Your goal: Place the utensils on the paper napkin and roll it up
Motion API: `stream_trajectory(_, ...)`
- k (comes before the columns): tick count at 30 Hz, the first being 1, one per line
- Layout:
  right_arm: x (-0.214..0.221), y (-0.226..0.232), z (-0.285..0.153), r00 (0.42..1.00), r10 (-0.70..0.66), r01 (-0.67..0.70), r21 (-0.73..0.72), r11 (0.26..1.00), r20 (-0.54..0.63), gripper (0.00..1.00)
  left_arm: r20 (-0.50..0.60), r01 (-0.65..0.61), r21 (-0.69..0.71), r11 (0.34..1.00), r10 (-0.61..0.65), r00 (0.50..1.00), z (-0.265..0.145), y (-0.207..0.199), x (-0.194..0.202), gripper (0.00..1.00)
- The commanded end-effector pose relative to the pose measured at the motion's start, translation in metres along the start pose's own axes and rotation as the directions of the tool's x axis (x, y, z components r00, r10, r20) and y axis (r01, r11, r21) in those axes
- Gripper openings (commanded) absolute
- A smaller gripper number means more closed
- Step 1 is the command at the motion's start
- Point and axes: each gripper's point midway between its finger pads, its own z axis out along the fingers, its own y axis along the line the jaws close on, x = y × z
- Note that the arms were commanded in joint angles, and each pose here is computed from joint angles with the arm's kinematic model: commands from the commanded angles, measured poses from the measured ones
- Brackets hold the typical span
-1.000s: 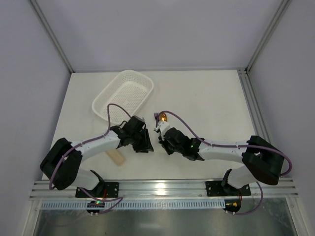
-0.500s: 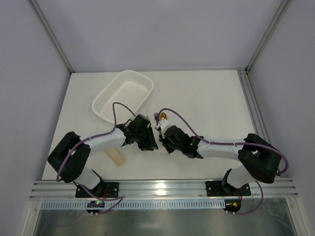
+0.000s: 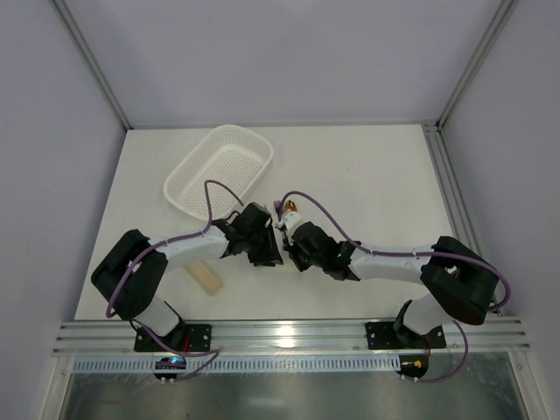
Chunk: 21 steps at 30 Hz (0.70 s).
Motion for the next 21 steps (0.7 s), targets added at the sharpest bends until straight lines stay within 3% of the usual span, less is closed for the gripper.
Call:
stream_trajectory(1, -0.031, 0.001, 0.001, 0.997, 0.028, -0.028, 0.005, 1.0, 0.077, 0.08, 0.05, -0.001, 0.025, 1.0, 0.0, 0.999, 0.001, -0.015, -0.015, 0.31)
stream_trajectory(7, -0.035, -0.001, -0.01, 0.995, 0.08, -0.08, 0.011, 0.997, 0.063, 0.22, 0.047, 0.0, 0.011, 1.0, -0.001, 0.999, 0.007, -0.014, -0.017, 0.31)
stream_trajectory(13, -0.032, -0.021, -0.023, 0.965, 0.261, -0.262, 0.061, 0.963, 0.022, 0.32, 0.042, -0.007, 0.002, 1.0, 0.007, 0.999, 0.011, -0.016, -0.019, 0.31)
stream_trajectory(17, -0.016, -0.048, -0.032, 0.893, 0.449, -0.442, 0.131, 0.887, -0.029, 0.4, 0.048, -0.011, 0.007, 1.0, 0.011, 0.999, 0.011, -0.02, -0.023, 0.3)
stream_trajectory(21, -0.003, -0.05, -0.038, 0.813, 0.581, -0.572, 0.14, 0.808, -0.038, 0.61, 0.043, -0.01, 0.01, 1.0, 0.009, 0.999, 0.013, -0.023, -0.025, 0.31)
